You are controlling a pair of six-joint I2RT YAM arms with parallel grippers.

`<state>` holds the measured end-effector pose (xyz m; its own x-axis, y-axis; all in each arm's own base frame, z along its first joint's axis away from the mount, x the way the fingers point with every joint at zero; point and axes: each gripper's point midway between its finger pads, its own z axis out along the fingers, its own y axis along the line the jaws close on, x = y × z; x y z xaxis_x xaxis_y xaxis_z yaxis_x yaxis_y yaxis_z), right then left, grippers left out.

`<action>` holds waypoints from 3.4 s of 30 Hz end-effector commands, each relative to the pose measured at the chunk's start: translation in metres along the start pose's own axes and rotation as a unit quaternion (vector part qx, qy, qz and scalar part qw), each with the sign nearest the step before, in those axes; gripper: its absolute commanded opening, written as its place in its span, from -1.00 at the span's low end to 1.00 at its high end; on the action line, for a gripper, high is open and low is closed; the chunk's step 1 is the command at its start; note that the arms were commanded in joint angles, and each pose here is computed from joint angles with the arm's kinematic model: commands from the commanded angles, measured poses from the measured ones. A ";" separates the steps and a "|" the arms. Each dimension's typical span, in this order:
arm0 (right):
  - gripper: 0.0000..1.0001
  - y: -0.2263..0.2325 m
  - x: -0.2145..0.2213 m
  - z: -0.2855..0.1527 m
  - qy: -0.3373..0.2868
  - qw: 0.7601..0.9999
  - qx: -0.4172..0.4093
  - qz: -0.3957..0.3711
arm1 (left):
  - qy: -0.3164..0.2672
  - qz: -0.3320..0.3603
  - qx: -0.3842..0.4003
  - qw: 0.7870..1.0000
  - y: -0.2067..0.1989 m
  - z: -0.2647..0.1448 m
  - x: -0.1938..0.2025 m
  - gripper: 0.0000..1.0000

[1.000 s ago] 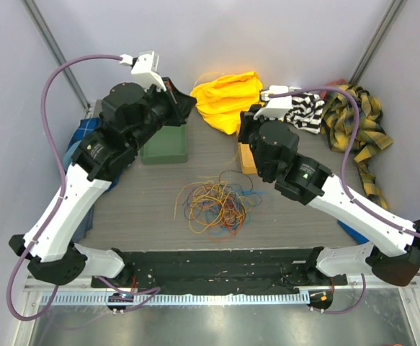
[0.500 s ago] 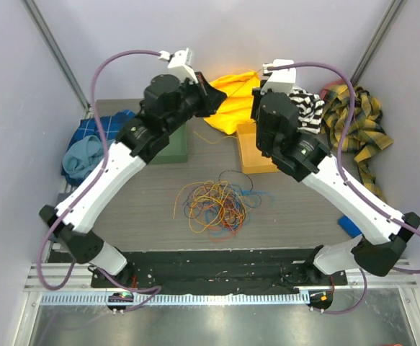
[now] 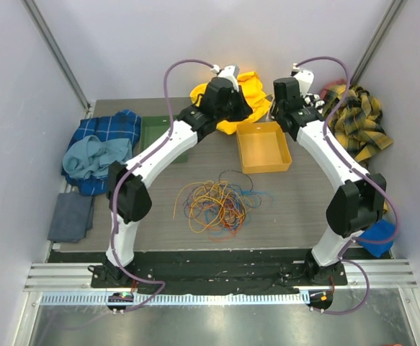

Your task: Untangle the cables

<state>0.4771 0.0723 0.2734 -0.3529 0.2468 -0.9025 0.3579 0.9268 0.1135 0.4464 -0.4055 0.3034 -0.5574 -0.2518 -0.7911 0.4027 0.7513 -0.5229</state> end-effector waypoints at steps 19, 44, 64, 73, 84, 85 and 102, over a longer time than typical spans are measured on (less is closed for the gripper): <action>-0.99 -0.035 0.094 0.036 0.048 0.996 0.041 0.054 | 0.144 -0.012 -0.051 0.988 0.059 0.066 0.122 -1.00; -0.98 -0.057 -0.011 -0.002 -0.074 0.992 0.049 0.086 | 0.123 -0.002 -0.040 0.992 0.037 0.061 0.105 -1.00; 0.76 -0.021 0.055 0.041 0.031 0.997 -0.012 0.074 | 0.186 0.001 -0.102 0.977 0.084 0.098 0.172 -1.00; 0.79 -0.037 0.051 0.001 0.024 0.993 -0.021 0.111 | 0.159 -0.002 -0.166 0.973 0.106 0.091 0.157 -0.93; 0.75 -0.050 0.064 -0.012 0.022 0.992 -0.019 0.123 | 0.105 -0.007 -0.150 0.983 0.081 0.065 0.109 0.19; 0.75 -0.050 0.066 -0.011 0.025 0.992 -0.020 0.124 | 0.102 -0.009 -0.145 0.984 0.078 0.064 0.105 0.28; 0.65 -0.088 0.173 -0.005 0.100 0.982 0.047 0.155 | 0.055 -0.007 -0.229 0.972 0.111 0.002 0.082 0.54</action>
<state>0.3763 0.0413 0.1061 -0.4450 0.5379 -0.7160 0.5160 0.8075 0.2859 0.4405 -0.3774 0.1986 -0.6631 -0.2037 -0.7203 0.1495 0.9069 -0.3940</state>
